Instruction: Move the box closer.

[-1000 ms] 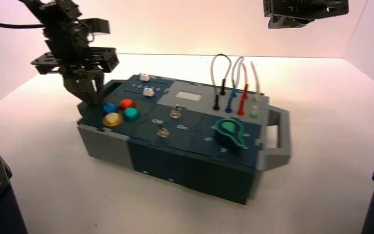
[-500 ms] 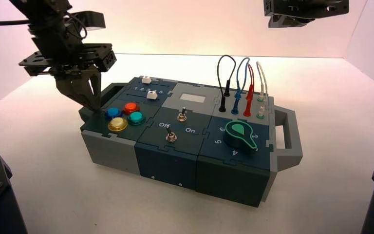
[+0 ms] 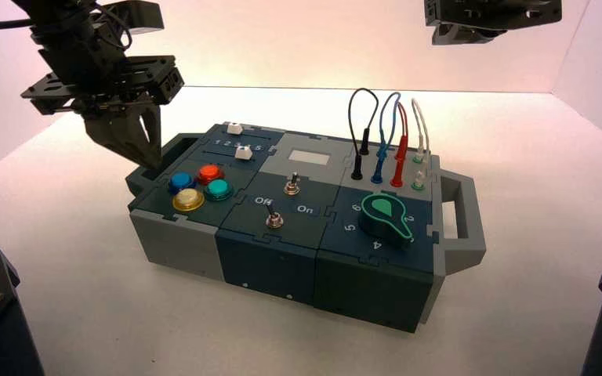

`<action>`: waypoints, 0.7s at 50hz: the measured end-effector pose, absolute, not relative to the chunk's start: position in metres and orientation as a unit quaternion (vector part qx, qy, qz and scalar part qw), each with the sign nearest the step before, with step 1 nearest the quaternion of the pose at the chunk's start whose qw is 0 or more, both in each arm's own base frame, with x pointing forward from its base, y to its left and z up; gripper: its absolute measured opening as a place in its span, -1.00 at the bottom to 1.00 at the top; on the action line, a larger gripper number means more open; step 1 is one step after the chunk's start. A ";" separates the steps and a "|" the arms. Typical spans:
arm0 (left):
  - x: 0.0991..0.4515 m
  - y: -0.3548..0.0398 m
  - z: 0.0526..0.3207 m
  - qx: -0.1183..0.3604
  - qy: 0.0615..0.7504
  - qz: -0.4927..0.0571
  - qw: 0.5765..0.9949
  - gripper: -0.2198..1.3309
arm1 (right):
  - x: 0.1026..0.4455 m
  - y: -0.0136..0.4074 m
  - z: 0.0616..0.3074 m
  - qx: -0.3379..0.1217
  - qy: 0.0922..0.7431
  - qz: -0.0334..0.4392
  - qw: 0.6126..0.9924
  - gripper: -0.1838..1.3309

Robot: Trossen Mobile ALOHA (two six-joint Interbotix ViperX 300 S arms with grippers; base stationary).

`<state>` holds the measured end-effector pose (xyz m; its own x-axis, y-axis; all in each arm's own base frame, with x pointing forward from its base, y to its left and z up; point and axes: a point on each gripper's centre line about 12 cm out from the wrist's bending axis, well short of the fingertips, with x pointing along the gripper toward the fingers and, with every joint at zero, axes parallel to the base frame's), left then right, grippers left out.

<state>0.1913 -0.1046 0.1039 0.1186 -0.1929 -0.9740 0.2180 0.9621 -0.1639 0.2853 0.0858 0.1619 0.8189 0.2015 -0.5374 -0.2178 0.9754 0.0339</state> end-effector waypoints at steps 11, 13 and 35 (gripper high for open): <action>0.210 -0.111 0.108 0.013 0.631 -0.143 0.762 -0.92 | 0.285 0.086 0.161 -0.015 0.281 0.110 0.953 -0.95; 0.214 -0.114 0.108 0.015 0.629 -0.146 0.764 -0.92 | 0.285 0.086 0.161 -0.014 0.281 0.110 0.953 -0.95; 0.236 -0.121 0.086 0.036 0.644 -0.142 0.751 -0.92 | 0.285 0.086 0.162 -0.014 0.280 0.110 0.954 -0.95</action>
<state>0.2357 -0.1212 0.0862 0.1291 -0.1678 -0.9773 0.2593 0.9570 -0.1300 0.2849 0.0856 0.1619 0.8189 0.2012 -0.5375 -0.2167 0.9756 0.0350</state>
